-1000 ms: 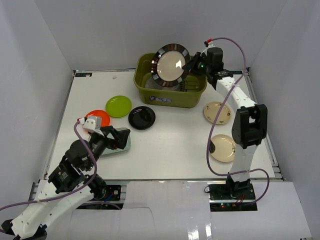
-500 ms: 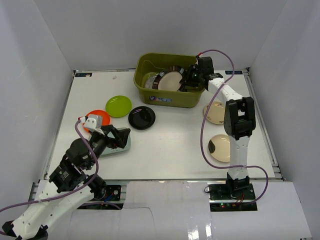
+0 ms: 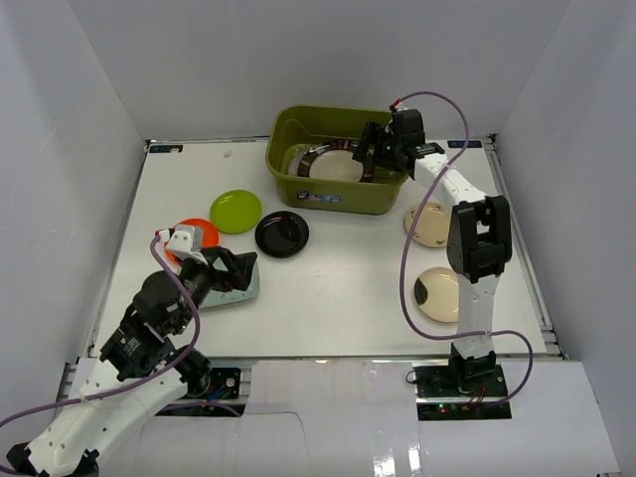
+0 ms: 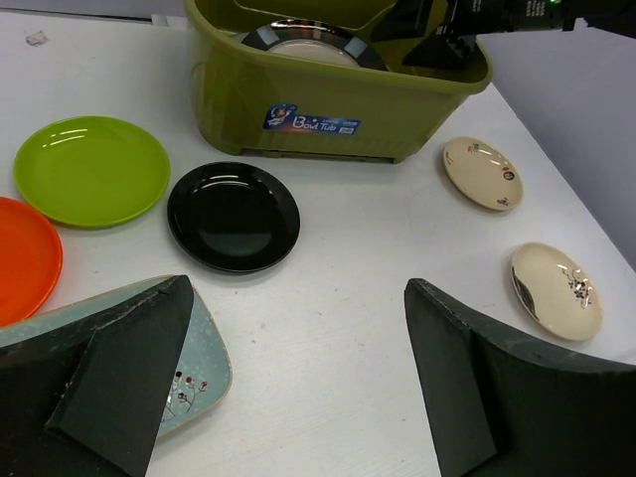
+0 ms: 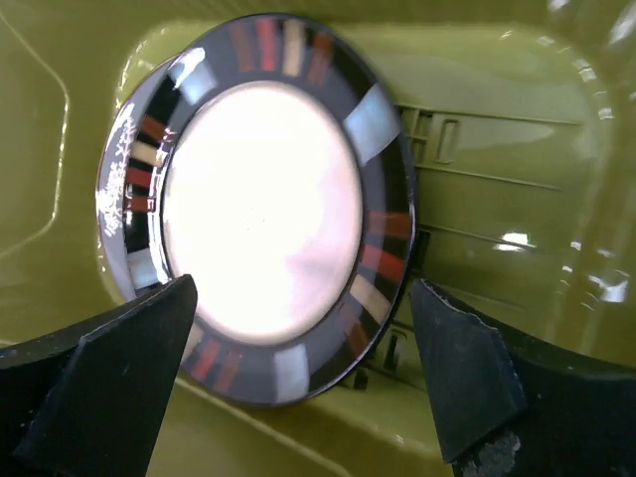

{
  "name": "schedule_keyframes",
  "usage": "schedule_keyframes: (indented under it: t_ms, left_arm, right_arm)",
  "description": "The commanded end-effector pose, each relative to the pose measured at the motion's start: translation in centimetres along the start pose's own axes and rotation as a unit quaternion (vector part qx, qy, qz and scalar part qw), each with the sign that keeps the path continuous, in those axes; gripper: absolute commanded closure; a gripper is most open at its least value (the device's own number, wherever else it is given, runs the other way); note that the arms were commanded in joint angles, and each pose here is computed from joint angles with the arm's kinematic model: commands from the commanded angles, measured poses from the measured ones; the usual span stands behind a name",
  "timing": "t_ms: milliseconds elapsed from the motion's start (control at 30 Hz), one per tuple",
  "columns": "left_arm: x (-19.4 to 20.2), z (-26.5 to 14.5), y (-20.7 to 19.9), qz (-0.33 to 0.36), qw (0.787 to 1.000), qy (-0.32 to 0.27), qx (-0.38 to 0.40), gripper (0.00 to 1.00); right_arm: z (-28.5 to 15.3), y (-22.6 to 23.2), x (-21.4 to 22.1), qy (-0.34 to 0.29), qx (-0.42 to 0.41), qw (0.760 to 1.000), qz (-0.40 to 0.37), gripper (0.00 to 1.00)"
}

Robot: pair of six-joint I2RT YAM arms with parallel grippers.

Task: Place the plates into the plastic bin on the countertop

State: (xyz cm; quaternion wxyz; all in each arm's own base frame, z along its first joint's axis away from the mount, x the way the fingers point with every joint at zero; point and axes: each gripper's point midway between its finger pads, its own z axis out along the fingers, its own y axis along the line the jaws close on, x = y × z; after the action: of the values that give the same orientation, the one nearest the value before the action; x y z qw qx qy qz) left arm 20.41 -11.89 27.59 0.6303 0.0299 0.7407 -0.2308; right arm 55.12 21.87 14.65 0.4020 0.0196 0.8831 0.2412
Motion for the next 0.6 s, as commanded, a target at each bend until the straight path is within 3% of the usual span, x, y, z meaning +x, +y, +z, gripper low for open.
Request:
schedule_keyframes:
  t_ms: [0,133,233,367,400,433,467,500,533,567]
  left_arm:
    - [0.3,0.3,0.1,0.004,1.000,0.004,-0.002,0.02]
    - [0.5,0.6,0.4,0.008,1.000,0.011,-0.009,0.02]
    - [0.3,0.6,0.7,0.006,1.000,0.007,-0.014,0.02]
    - [-0.3,0.3,1.2,-0.001,1.000,-0.007,-0.025,0.02]
    - [-0.3,0.3,1.4,-0.002,1.000,-0.009,-0.028,0.02]
    - [-0.4,0.3,1.5,-0.003,0.999,-0.010,-0.031,0.02]
    - [-0.5,0.3,1.7,-0.005,0.999,-0.012,-0.036,0.02]
    - [-0.6,0.3,1.9,-0.006,0.999,-0.015,-0.041,0.02]
    - [-0.7,0.2,2.0,-0.007,0.999,-0.016,-0.045,0.02]
    - [-0.8,0.2,2.2,-0.007,0.999,-0.019,-0.049,0.02]
  right_arm:
    - [-5.5,2.5,-5.5,-0.082,0.018,0.995,-0.053,0.10]
    - [-8.8,3.4,-6.6,-0.104,0.027,0.992,-0.062,0.10]
    - [-11.9,5.5,-6.4,-0.119,-0.012,0.991,-0.067,0.10]
    - [-15.4,11.7,-0.7,-0.119,-0.103,0.985,-0.075,0.01]
    - [-17.1,13.5,0.6,-0.127,-0.129,0.980,-0.077,0.08]
    - [-16.1,13.6,4.1,-0.116,-0.139,0.982,-0.061,0.13]
    - [-16.9,16.8,7.5,-0.099,-0.177,0.977,-0.067,0.17]
    - [-16.9,17.9,10.1,-0.084,-0.194,0.975,-0.061,0.27]
    - [-16.4,18.5,15.2,-0.046,-0.198,0.978,-0.040,0.32]
    - [-16.3,19.8,16.2,-0.054,-0.224,0.973,-0.025,0.35]
